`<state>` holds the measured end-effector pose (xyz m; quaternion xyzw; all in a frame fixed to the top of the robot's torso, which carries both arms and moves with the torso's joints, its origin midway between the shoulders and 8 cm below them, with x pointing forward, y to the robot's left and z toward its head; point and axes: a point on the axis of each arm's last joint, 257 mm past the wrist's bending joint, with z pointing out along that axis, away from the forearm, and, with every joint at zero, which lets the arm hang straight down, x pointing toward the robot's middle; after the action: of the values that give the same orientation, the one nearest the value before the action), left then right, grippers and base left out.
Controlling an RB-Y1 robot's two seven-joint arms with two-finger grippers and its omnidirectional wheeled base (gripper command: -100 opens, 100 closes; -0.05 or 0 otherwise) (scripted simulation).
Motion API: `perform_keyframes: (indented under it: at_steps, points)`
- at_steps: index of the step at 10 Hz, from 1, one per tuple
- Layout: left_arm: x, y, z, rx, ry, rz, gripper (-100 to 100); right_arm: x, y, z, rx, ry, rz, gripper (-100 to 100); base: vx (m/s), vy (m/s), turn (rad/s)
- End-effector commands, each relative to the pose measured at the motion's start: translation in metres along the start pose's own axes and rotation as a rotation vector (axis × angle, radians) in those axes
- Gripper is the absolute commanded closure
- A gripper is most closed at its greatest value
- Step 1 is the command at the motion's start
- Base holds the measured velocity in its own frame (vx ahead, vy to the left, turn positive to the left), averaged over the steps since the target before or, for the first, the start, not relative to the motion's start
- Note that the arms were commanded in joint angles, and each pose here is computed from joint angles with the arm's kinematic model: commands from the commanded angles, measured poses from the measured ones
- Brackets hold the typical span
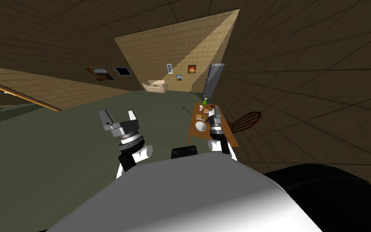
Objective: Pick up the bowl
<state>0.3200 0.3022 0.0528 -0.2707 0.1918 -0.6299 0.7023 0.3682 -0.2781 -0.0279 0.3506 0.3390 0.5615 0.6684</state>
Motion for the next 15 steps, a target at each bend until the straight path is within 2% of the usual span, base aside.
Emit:
perform_keyframes:
  at_steps: [1, 5, 10, 11, 13, 14, 15]
  points:
    - [0.000, 0.000, 0.000, 0.000, 0.000, 0.000, 0, 0.004, -0.007, -0.002, 0.011, 0.032, -0.051, -100, -0.013, -0.008, 0.012]
    - [0.000, 0.000, 0.000, 0.000, 0.000, 0.000, 0, 0.018, -0.032, -0.008, 0.042, 0.138, -0.222, -100, -0.025, -0.013, 0.021]
    - [0.000, 0.000, 0.000, 0.000, 0.000, 0.000, 0, 0.039, -0.087, -0.028, 0.078, 0.345, -0.546, -100, -0.037, -0.005, 0.037]
    - [0.000, 0.000, 0.000, 0.000, 0.000, 0.000, 0, 0.039, -0.087, -0.029, 0.076, 0.352, -0.557, -100, -0.027, 0.010, 0.016]
    - [0.000, 0.000, 0.000, 0.000, 0.000, 0.000, 0, 0.045, -0.114, -0.042, 0.081, 0.456, -0.706, -100, -0.022, 0.013, 0.041]
    - [0.000, 0.000, 0.000, 0.000, 0.000, 0.000, 0, 0.045, -0.114, -0.042, 0.079, 0.460, -0.716, -100, -0.015, 0.012, 0.023]
    - [0.000, 0.000, 0.000, 0.000, 0.000, 0.000, 0, 0.047, -0.129, -0.050, 0.076, 0.518, -0.798, -100, -0.017, 0.014, 0.049]
